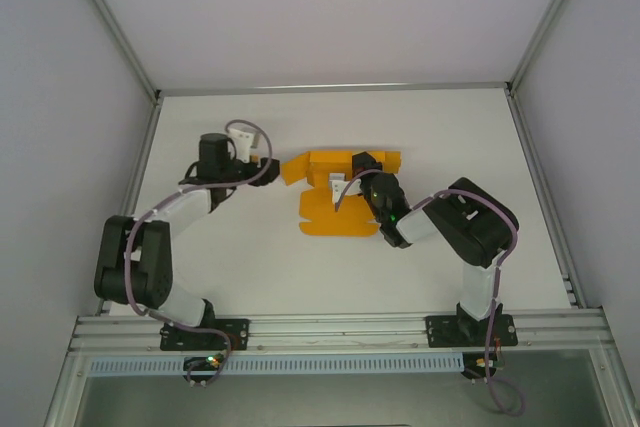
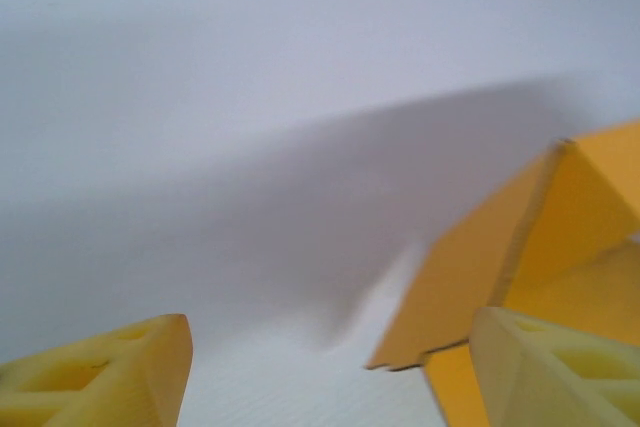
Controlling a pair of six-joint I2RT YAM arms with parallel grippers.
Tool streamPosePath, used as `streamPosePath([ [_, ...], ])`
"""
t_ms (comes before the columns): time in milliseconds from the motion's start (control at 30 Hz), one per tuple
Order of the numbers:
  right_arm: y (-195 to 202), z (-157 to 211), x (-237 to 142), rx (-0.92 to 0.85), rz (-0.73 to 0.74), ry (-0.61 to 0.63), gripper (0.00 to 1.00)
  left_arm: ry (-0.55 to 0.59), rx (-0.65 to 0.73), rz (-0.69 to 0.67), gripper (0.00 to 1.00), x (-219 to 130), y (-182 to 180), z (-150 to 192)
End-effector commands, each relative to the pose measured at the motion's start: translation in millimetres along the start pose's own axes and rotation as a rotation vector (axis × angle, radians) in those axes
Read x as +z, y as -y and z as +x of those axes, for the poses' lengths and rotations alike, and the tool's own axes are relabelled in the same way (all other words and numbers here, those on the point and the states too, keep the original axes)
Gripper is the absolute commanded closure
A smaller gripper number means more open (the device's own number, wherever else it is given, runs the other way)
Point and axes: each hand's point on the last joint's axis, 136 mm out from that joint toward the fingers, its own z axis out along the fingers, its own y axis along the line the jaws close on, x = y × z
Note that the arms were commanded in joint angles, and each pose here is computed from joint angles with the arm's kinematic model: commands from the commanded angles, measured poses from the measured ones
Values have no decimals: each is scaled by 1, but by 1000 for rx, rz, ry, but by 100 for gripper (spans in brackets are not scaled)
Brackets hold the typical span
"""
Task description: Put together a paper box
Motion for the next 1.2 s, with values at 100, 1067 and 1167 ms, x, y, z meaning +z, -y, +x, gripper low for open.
streamPosePath([
  [100, -13, -5, -1, -14, -13, 17, 100, -49, -87, 61, 34, 19, 3, -1],
  [1067, -9, -4, 0, 11, -17, -3, 100, -232, 219, 460, 44, 73, 114, 61],
  [1167, -9, -3, 0, 12, -20, -8, 100, -209, 222, 472, 35, 75, 118, 62],
])
